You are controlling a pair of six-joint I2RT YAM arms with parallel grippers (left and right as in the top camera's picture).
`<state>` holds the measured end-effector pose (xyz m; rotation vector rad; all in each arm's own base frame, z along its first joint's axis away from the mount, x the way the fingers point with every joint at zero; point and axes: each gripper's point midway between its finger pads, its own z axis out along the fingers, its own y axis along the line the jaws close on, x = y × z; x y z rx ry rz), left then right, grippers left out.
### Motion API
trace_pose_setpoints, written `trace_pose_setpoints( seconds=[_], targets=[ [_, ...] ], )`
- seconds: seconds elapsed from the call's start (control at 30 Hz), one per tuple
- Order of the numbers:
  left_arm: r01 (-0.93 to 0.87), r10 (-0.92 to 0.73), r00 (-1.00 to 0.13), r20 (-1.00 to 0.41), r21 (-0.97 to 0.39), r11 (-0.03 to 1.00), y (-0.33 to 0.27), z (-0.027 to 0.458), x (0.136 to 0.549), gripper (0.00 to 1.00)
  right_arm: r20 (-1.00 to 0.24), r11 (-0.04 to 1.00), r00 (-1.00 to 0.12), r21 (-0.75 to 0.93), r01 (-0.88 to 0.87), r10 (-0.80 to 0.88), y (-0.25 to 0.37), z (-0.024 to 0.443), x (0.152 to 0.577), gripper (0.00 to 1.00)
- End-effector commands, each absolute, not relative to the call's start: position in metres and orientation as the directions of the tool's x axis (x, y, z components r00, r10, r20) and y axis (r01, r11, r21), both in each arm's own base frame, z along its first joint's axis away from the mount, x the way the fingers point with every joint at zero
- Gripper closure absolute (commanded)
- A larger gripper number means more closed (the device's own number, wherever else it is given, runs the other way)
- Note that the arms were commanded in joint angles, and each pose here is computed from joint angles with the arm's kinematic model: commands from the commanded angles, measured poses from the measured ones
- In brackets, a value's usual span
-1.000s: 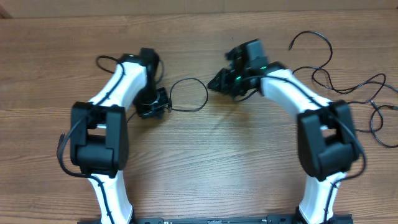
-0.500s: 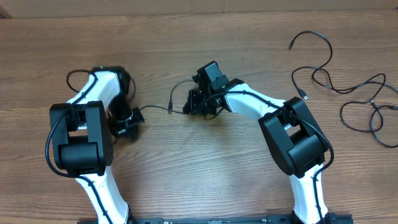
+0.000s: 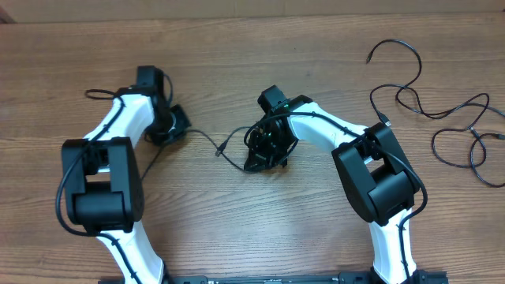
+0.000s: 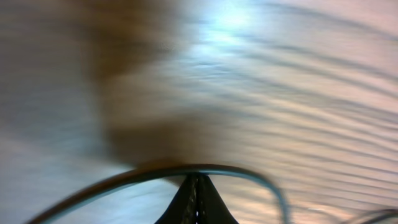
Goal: Untangle cables
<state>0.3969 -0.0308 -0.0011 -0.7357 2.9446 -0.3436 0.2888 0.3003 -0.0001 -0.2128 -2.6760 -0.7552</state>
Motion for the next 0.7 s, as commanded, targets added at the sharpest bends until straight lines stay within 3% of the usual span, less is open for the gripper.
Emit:
trace_pose_setpoints(
  seconds=[0.0, 0.3, 0.4, 0.5, 0.67],
  targets=[
    [-0.429, -0.418, -0.902, 0.105, -0.316, 0.846, -0.085, -0.03, 0.378, 0.95, 0.395, 0.895, -0.916, 0.383, 0.23, 0.066, 0.291, -0.019, 0.271, 0.89],
    [-0.417, -0.423, -0.903, 0.072, -0.38, 0.826, -0.123, -0.026, 0.392, 0.94, 0.482, 0.893, -0.876, 0.397, 0.209, -0.009, 0.312, -0.01, 0.234, 0.87],
    [-0.42, -0.433, -0.899, 0.066, -0.416, 0.807, -0.134, -0.023, 0.398, 0.96, 0.495, 0.885, -0.867, 0.427, 0.185, -0.057, 0.32, -0.005, 0.224, 0.96],
    [-0.365, -0.385, -0.921, 0.065, -0.497, 0.788, -0.154, -0.012, 0.404, 0.96, 0.509, 0.828, -0.844, 0.537, 0.159, -0.168, 0.334, 0.014, 0.216, 0.96],
    [-0.26, -0.295, -0.955, 0.024, -0.545, 0.797, -0.16, 0.024, 0.419, 0.96, 0.381, 0.794, -0.892, 0.606, 0.041, -0.244, 0.339, 0.048, 0.234, 0.96]
  ],
)
